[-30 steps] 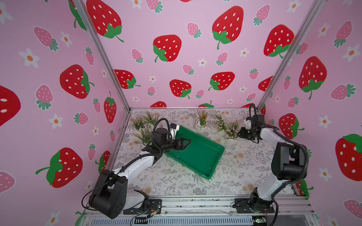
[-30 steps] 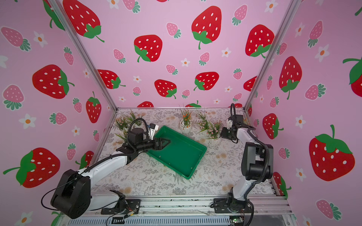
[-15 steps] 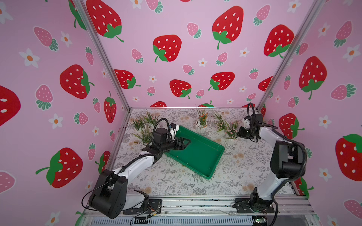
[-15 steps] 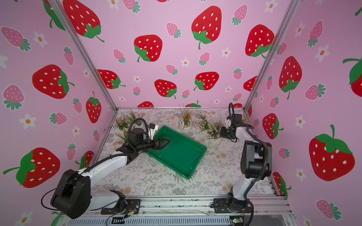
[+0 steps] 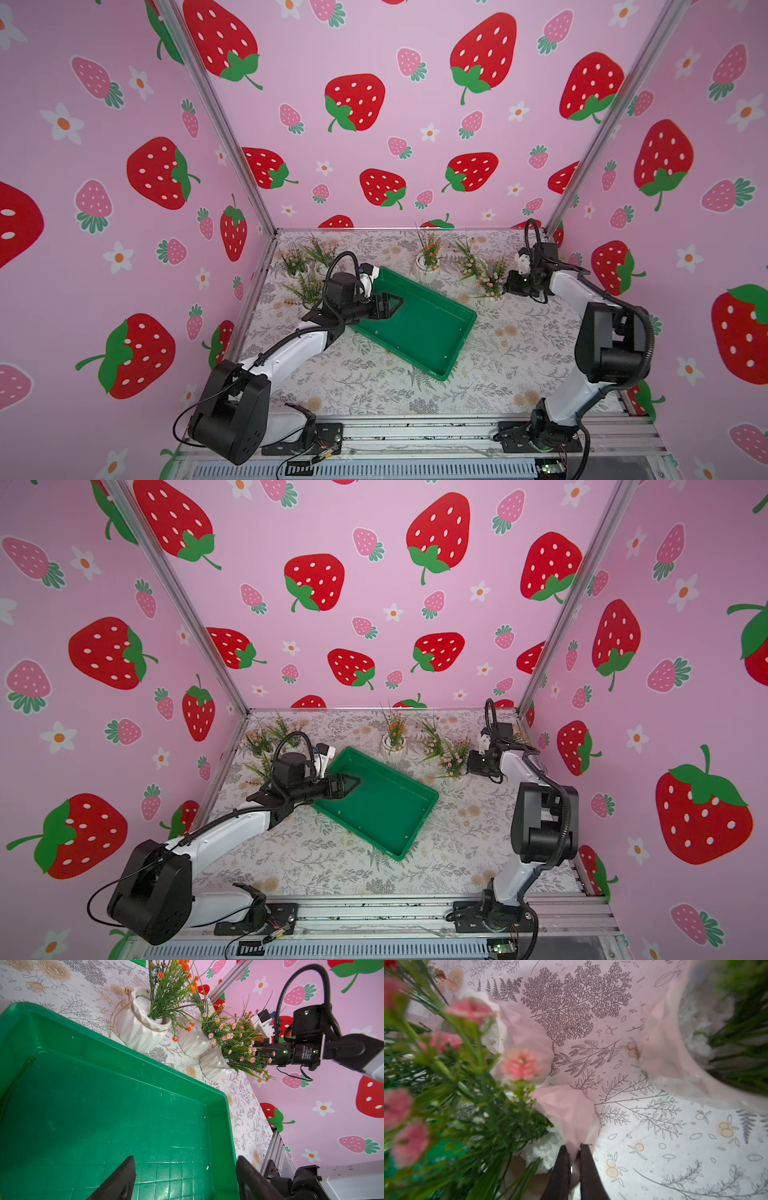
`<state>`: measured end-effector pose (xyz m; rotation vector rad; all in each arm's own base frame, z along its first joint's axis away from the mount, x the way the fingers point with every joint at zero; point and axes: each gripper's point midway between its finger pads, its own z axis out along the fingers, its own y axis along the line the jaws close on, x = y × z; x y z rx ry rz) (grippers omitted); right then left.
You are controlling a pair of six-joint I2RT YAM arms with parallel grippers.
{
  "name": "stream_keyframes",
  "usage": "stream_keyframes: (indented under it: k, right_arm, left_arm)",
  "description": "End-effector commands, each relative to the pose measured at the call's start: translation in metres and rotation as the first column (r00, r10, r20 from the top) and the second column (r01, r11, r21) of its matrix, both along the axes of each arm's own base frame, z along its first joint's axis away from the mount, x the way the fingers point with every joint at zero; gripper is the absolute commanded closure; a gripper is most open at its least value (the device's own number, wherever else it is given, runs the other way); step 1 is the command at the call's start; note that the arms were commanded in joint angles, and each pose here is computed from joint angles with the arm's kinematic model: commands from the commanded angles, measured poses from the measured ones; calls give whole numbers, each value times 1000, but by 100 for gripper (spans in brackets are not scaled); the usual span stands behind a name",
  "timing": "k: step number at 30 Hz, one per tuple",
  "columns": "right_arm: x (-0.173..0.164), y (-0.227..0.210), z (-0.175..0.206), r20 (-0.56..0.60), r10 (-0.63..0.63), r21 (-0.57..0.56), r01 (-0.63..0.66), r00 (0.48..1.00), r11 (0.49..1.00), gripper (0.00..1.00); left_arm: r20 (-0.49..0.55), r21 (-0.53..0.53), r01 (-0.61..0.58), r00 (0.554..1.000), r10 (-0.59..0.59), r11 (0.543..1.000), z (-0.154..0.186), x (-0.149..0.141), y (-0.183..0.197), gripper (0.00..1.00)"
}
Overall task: Put the potted gypsophila into the storage box
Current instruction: Pick up the baby's breath potted plant from the center of the board.
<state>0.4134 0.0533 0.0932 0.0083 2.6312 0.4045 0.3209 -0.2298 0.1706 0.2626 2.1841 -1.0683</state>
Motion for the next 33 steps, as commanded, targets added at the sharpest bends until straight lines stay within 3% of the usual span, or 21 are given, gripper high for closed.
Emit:
stream_keyframes:
  k: [1,12,21,33]
  right_arm:
    - [-11,4,20,28,3,16,-4,1000,1000,100]
    - [-43,6,55,92,-9,41,5,996,999,100]
    - [-73,15,98,172,15,88,-30,985,996,100]
    - [-89,77,150,274,159,135,-202,948,970,100]
  left_arm:
    - [20,2,0,1000,0,1000,6,-3,0,23]
    - [20,63,-104,994,103,993,5,-1,16,24]
    - [45,53,-108,993,105,993,14,-7,19,25]
    - [16,57,-156,988,155,986,16,-10,27,28]
